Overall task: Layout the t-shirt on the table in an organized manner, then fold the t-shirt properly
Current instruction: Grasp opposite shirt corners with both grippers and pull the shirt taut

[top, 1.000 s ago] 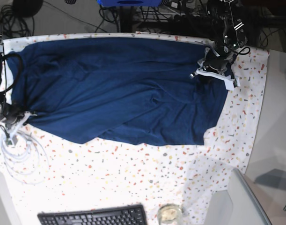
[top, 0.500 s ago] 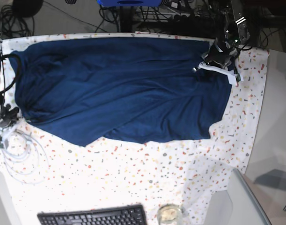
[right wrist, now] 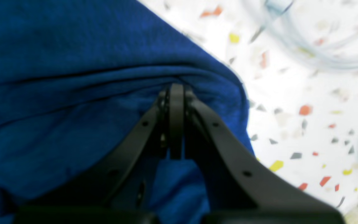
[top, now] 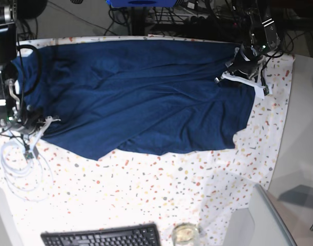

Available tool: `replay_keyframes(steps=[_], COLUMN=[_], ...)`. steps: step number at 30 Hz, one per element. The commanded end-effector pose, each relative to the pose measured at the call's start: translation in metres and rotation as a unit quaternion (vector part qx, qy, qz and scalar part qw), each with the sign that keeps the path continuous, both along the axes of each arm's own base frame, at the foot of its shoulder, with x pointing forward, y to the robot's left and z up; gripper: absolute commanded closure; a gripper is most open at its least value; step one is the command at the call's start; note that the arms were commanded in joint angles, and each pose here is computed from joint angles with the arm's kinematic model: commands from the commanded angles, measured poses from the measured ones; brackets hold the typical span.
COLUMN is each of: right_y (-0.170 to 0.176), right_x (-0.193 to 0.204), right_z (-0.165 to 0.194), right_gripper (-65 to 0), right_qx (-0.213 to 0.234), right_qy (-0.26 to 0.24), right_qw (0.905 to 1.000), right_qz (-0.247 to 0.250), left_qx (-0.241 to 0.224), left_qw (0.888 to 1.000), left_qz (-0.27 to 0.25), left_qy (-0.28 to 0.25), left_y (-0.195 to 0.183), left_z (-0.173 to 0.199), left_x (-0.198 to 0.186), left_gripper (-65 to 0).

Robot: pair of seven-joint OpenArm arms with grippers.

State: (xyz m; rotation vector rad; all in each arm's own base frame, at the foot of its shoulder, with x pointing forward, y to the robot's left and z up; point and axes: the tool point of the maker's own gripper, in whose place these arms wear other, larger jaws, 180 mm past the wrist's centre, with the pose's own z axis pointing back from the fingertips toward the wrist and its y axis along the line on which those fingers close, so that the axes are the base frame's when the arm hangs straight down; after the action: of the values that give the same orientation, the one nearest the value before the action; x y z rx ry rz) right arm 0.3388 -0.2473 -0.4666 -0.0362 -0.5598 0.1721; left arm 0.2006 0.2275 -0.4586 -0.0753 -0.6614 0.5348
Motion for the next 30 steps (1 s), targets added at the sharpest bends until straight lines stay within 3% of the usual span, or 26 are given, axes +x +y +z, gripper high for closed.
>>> replay_keyframes(steps=[1,13,25,30], right_y=[-0.015,-0.058,-0.072,-0.073], right_x=[0.022,0.033,0.037,0.063], right_z=[0.019,-0.013,-0.014,0.029], right_gripper=[0.0,0.0,0.0,0.0], right_qx=[-0.011,0.001,0.001,0.002], right_qy=[-0.03,0.005,-0.01,-0.083], right_qw=[0.9994,0.9962,0.9941,0.9916], right_qz=[-0.01,-0.087,-0.108,-0.099], left_qx=[0.006,0.011,0.012,0.023], left_qw=[1.0,1.0,1.0,0.999], left_qz=[0.001,0.027,0.026,0.031], left_qy=[-0.019,0.01,0.011,-0.011], left_y=[0.003,0.022,0.022,0.03], left_z=[0.009,-0.008,-0.007,0.01], left_x=[0.006,-0.013,-0.015,-0.008], left_gripper=[0.0,0.0,0.0,0.0])
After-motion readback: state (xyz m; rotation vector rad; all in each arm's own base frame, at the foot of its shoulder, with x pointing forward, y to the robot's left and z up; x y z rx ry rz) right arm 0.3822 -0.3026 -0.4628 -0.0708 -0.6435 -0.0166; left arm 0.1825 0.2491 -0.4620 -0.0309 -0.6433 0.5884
